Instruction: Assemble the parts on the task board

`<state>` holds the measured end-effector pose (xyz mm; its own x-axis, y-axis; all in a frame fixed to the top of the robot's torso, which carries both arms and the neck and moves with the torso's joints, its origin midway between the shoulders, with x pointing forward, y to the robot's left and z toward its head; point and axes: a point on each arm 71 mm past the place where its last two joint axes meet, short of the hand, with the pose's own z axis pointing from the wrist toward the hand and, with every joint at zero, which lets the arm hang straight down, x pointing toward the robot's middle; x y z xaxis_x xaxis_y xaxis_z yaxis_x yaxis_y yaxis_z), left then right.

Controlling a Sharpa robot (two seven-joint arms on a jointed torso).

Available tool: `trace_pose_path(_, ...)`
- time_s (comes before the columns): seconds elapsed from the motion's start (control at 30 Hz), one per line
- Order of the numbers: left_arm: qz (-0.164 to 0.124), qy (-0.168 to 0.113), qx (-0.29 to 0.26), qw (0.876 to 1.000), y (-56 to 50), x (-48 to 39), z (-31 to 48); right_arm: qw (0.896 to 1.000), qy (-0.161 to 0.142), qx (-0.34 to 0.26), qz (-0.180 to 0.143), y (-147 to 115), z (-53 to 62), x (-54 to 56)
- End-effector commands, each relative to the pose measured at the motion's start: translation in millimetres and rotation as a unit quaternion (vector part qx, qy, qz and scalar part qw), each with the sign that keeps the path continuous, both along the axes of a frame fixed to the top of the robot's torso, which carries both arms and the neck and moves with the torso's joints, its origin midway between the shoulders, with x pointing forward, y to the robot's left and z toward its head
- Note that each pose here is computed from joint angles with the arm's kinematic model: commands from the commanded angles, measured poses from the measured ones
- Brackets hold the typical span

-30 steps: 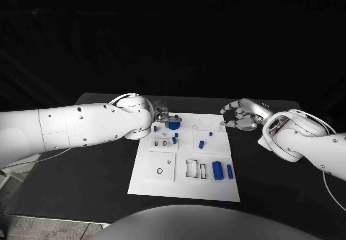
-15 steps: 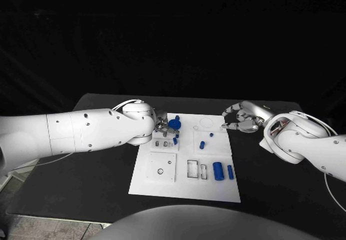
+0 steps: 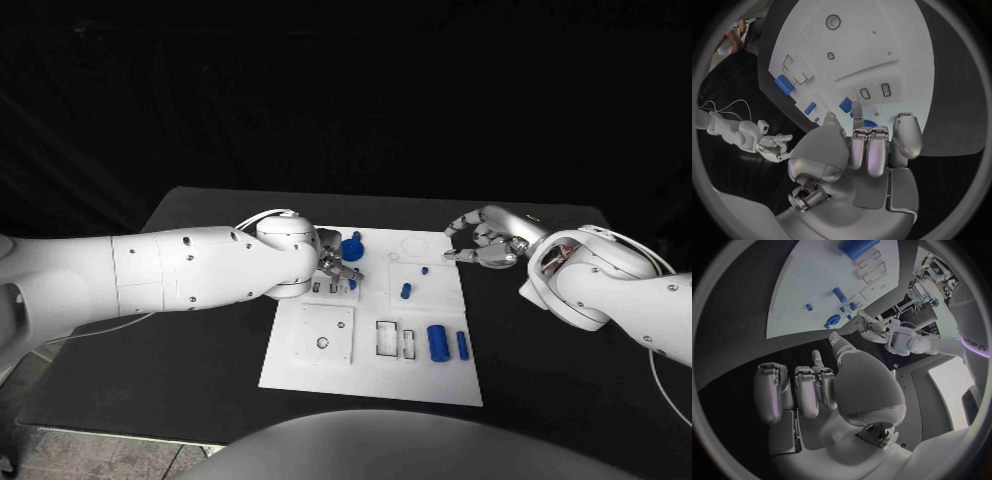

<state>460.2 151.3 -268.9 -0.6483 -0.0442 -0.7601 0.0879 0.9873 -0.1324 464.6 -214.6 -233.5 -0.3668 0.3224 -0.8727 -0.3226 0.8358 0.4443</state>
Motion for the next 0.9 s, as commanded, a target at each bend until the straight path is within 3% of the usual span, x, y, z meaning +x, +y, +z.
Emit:
trace_pose_path(0.03,-0.003,-0.007,-0.008,1.0,-2.6,0.0,-0.2,1.0,0.009,-0.005,0.0,-0.7,-2.0,-0.2)
trace_pose_path(0.57,0.008,-0.015,-0.02,1.0,-5.3,5.6,-3.5,1.0,0.015,-0.009,-0.001,-2.9,-4.4,-0.3)
trace_pose_path(0.9,0.005,-0.003,-0.021,1.0,-11.5,5.8,-9.1,1.0,0.017,-0.012,-0.003,-5.4,-5.3,-0.5)
